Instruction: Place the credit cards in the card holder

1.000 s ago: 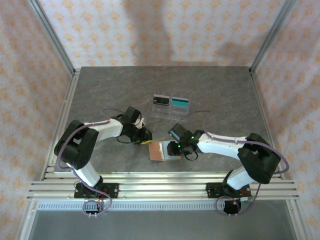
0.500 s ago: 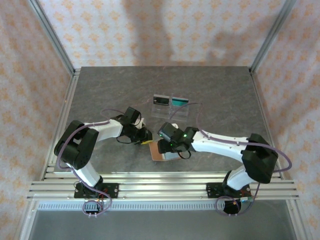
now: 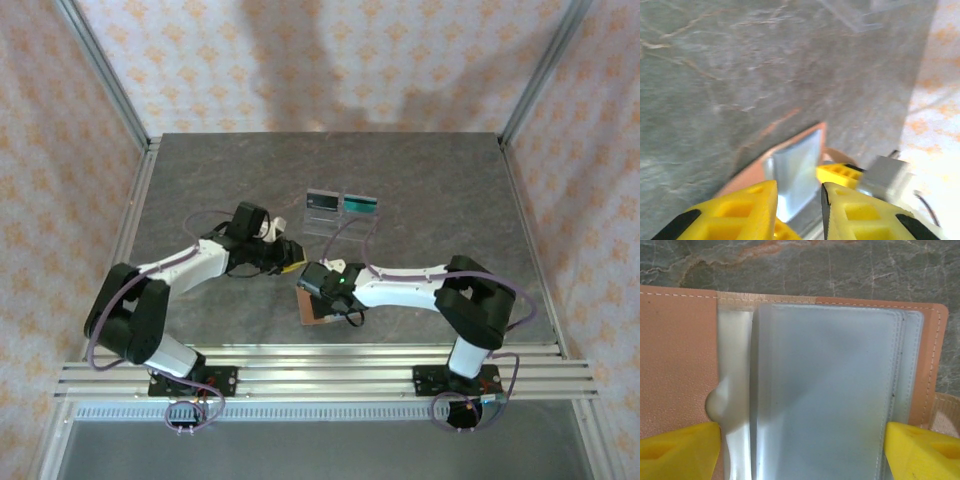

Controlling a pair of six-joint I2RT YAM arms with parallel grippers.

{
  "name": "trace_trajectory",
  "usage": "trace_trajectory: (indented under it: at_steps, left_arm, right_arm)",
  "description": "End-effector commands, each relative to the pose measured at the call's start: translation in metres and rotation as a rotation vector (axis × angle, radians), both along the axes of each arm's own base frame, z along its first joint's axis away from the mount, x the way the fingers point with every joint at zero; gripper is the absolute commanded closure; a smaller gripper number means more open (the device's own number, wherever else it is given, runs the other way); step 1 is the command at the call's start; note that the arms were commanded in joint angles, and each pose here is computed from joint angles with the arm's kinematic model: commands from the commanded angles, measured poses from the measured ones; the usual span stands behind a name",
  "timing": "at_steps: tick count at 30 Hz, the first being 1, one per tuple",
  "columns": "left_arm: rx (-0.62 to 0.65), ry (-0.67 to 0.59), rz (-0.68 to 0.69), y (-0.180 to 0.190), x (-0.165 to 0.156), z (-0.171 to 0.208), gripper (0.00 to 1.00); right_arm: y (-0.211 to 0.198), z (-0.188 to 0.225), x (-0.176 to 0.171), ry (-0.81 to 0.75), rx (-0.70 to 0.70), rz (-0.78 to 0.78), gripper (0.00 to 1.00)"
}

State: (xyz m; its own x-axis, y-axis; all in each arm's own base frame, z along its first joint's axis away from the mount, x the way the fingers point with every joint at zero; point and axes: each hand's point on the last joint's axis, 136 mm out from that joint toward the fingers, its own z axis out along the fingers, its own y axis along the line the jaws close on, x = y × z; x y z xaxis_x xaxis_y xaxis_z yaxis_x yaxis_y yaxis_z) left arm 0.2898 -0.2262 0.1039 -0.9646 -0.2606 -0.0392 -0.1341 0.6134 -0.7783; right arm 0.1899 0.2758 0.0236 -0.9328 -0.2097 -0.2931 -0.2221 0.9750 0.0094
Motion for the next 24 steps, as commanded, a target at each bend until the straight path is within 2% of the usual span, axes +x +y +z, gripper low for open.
trace_trajectory:
  at_steps: [1, 3, 6, 10, 13, 18, 21, 24]
  left_arm:
    - [-0.120, 0.002, 0.030, -0.014, -0.004, 0.022, 0.70]
    - [-0.153, 0.025, 0.022, -0.024, -0.012, 0.017, 0.71]
    - [-0.123, 0.087, 0.009, -0.029, -0.025, -0.009, 0.75]
    - [-0.122, 0.127, 0.040, -0.026, -0.033, -0.036, 0.81]
    - [-0.073, 0.158, 0.045, -0.018, -0.042, -0.059, 0.85]
    - [-0.039, 0.188, 0.035, -0.014, -0.049, -0.079, 0.87]
    - [-0.002, 0.202, 0.021, -0.011, -0.052, -0.090, 0.88]
    - [0.023, 0.209, 0.016, -0.008, -0.055, -0.096, 0.88]
  right_arm:
    - [-0.009, -0.011, 0.001, -0.011, -0.030, -0.043, 0.15]
    - [-0.009, -0.014, 0.000, -0.007, -0.019, -0.049, 0.15]
    - [-0.010, -0.016, -0.002, -0.007, -0.010, -0.054, 0.15]
    - [-0.012, -0.016, -0.002, -0.012, 0.001, -0.059, 0.15]
    - [-0.014, -0.015, -0.002, -0.019, 0.009, -0.068, 0.15]
    - [-0.008, -0.006, 0.000, -0.019, 0.057, -0.073, 0.15]
    - [-0.004, 0.011, 0.004, -0.023, 0.099, -0.071, 0.14]
    - [-0.003, 0.052, 0.017, -0.069, 0.168, -0.077, 0.14]
